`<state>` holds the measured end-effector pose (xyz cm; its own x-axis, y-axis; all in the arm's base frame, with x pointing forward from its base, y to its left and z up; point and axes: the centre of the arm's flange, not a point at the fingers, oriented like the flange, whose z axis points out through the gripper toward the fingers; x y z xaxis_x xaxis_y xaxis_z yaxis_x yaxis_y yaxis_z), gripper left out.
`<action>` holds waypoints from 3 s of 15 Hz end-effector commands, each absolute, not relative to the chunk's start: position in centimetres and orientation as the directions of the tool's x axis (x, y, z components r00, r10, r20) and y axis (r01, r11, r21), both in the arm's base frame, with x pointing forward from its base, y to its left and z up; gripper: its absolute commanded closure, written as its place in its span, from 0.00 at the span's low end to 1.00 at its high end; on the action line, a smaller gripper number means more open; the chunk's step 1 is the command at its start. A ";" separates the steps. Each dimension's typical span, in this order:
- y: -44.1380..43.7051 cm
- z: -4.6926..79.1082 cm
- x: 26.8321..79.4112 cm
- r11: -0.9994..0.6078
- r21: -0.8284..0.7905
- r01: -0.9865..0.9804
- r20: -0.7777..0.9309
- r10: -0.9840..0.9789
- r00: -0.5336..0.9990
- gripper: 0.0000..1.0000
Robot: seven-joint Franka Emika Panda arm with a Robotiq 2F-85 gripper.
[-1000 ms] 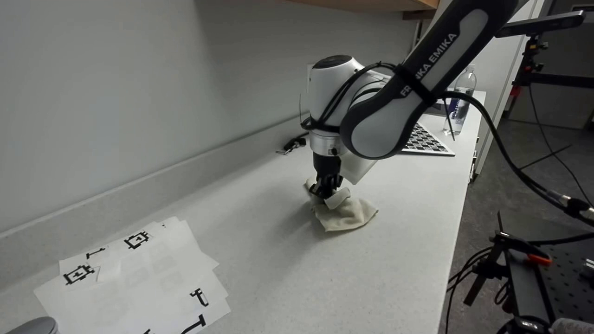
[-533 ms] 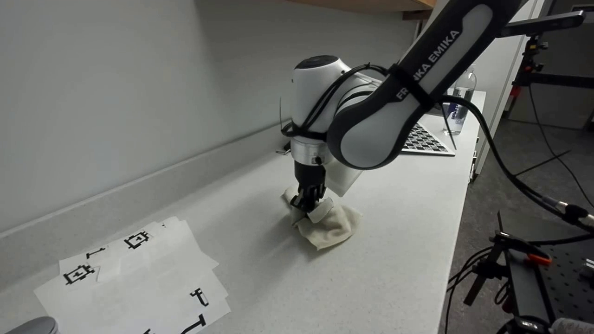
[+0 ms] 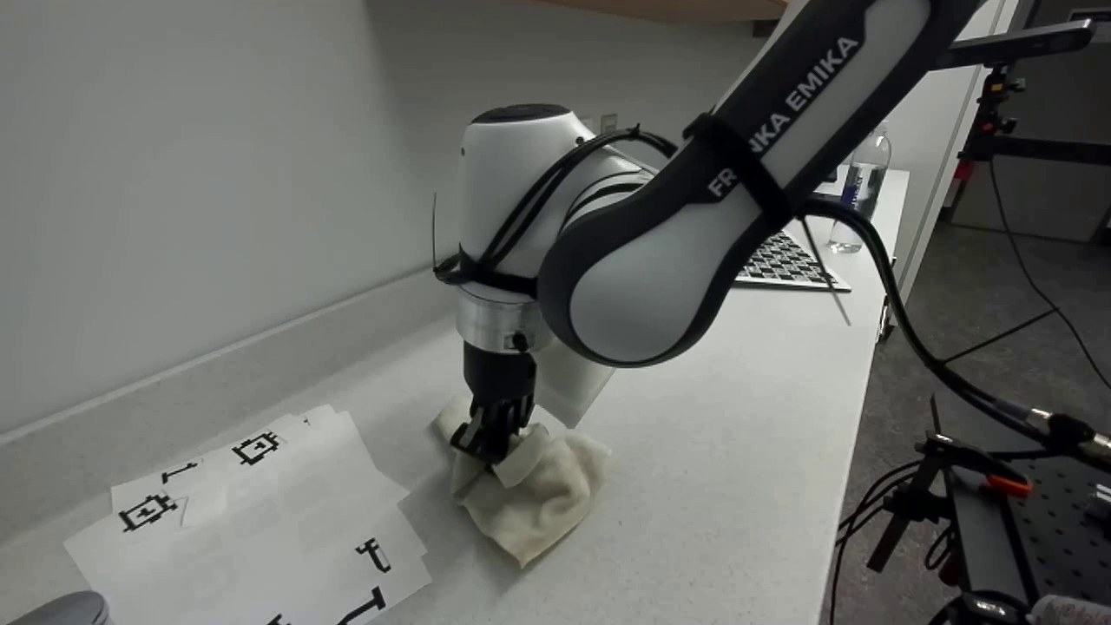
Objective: Use the towel to wipe the counter.
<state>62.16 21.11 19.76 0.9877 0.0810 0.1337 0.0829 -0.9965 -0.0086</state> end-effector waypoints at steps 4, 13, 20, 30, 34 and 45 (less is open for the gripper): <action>25.1 19.4 63.4 -0.981 -0.062 0.184 0.149 0.174 0.973 0.98; 14.2 17.2 62.8 -0.998 0.054 0.031 0.118 0.037 0.992 0.98; 2.9 17.5 59.8 -0.970 0.136 -0.201 0.108 -0.187 0.976 0.98; 9.7 18.7 61.3 -0.993 0.049 -0.108 0.123 -0.101 0.987 0.98; 16.4 19.7 62.3 -1.000 -0.014 0.002 0.147 0.000 0.989 0.98; 20.3 19.2 61.9 -0.990 -0.008 0.139 0.146 0.136 0.980 0.61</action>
